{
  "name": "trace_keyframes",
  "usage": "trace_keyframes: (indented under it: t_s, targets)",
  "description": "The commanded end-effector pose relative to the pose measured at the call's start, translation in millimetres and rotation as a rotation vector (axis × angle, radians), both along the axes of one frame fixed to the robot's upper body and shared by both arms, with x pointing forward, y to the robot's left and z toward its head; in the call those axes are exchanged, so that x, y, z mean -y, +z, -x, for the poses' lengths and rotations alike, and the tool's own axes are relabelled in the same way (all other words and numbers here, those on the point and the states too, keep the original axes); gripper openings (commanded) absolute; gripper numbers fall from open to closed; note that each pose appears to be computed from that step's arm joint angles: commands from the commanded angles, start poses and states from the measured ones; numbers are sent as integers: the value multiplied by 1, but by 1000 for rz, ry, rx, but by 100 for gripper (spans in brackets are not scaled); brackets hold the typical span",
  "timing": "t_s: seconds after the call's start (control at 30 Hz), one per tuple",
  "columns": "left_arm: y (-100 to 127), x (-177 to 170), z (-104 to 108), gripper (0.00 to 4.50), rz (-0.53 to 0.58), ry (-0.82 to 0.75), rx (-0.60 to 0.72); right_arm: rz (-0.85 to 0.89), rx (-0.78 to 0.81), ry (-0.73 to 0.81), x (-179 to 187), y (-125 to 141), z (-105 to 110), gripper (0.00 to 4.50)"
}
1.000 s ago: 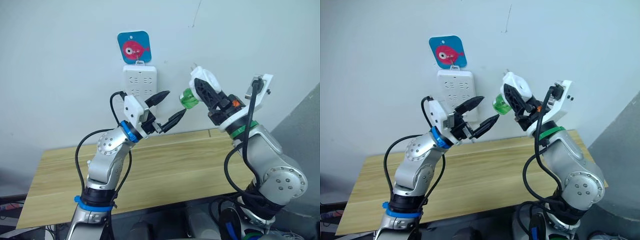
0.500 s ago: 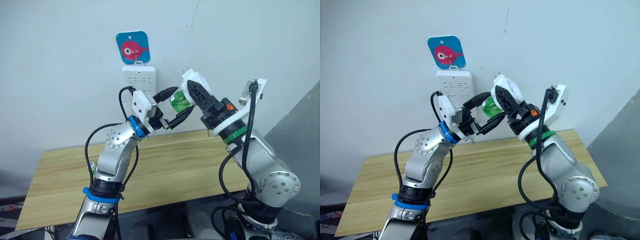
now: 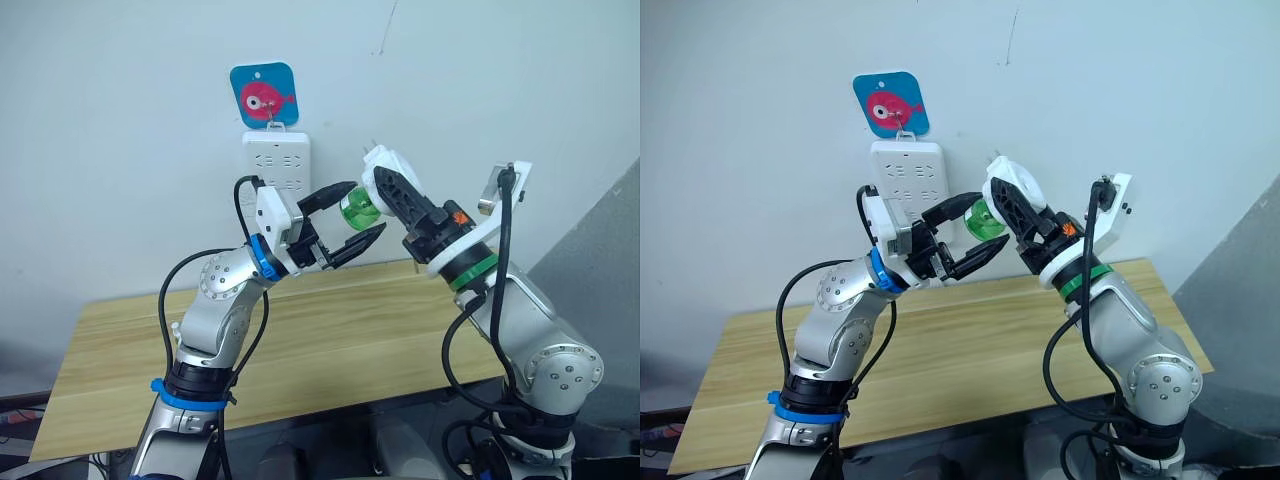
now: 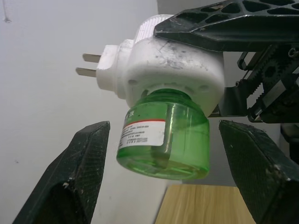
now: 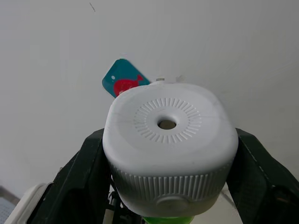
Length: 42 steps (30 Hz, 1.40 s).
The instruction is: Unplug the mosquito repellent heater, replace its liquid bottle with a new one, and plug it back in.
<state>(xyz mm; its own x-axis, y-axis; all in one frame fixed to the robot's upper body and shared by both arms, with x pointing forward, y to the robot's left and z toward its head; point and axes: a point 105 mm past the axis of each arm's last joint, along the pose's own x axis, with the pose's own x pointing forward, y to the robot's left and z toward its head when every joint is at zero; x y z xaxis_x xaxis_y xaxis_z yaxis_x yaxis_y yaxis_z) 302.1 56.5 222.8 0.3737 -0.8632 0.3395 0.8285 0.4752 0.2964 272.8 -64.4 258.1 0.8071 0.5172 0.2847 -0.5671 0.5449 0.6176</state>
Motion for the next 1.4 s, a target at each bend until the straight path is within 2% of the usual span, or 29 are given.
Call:
trace_keyframes:
  t_s: [0.03,0.33,0.77,0.93,1.13,1.4]
  targets:
    - [14,-1,6,393,16,-22,60,-29,32,13,1,8,6,295]
    - [15,4,9,393,32,-46,58,-61,10,32,1,8,7,295]
    - [28,-3,11,393,48,-29,58,-293,-107,51,22,9,5,295]
    - [32,-3,13,393,60,-30,58,-318,-126,62,21,9,6,295]
    - [24,2,16,393,40,-50,42,-346,-137,81,16,12,9,295]
    - [27,8,14,393,44,-64,32,-357,-150,97,15,10,11,295]
